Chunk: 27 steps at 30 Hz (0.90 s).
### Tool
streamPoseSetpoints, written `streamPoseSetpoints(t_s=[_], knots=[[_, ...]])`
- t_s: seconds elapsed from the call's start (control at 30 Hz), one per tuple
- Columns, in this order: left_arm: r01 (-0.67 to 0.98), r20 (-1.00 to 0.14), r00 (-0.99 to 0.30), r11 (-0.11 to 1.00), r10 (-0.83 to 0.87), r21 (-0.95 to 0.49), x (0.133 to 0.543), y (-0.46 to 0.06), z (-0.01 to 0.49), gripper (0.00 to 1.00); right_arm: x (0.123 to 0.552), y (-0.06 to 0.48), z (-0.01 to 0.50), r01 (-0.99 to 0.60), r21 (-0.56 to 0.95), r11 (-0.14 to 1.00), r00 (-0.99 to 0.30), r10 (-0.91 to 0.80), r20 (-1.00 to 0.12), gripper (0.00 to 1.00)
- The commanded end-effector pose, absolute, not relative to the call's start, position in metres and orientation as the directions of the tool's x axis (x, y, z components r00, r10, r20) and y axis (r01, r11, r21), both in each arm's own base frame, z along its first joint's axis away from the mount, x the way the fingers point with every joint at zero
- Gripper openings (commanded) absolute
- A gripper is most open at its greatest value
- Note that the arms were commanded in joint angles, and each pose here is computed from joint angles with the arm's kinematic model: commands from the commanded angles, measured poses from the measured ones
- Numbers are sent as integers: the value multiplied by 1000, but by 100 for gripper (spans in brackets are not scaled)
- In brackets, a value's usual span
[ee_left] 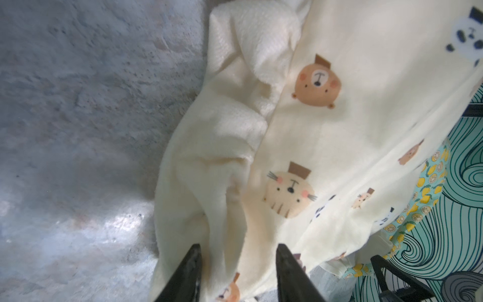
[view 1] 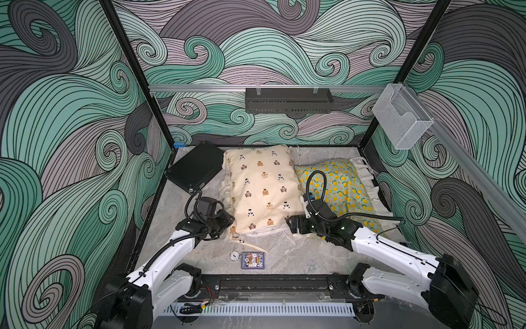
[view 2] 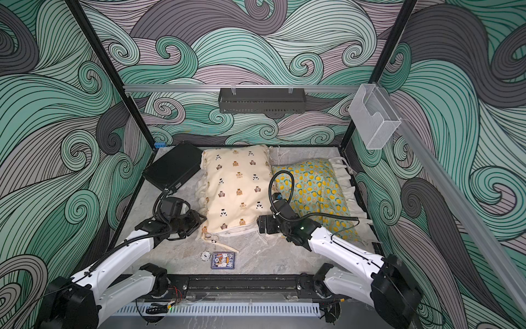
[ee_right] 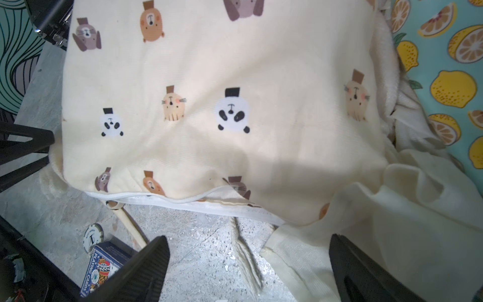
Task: Zip up pillowcases
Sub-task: Adjust the pillowcase at the center of the board.
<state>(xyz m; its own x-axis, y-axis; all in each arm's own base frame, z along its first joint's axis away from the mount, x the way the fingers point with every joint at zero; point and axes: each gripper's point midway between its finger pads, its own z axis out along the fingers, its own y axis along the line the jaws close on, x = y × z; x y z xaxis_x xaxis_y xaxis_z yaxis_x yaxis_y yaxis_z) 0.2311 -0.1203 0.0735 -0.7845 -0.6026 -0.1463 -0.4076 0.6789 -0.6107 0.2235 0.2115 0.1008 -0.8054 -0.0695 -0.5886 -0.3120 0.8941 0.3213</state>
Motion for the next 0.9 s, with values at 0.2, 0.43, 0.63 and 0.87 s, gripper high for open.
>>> streamPoseSetpoints(t_s=[0.2, 0.43, 0.63, 0.87], knots=[[-442, -62, -801, 658, -595, -609, 214, -133, 59, 51, 210, 240, 110, -366, 386, 847, -818, -95, -568, 99], [-424, -82, -796, 649, -600, -631, 228, -148, 59, 46, 200, 263, 111, -412, 415, 811, -821, -133, -555, 99], [-421, -116, -781, 654, -614, -628, 237, -149, 57, 25, 190, 280, 108, -446, 430, 785, -821, -168, -546, 99], [-415, -118, -795, 676, -594, -609, 239, -151, 59, 5, 181, 300, 107, -484, 433, 760, -814, -210, -542, 99]])
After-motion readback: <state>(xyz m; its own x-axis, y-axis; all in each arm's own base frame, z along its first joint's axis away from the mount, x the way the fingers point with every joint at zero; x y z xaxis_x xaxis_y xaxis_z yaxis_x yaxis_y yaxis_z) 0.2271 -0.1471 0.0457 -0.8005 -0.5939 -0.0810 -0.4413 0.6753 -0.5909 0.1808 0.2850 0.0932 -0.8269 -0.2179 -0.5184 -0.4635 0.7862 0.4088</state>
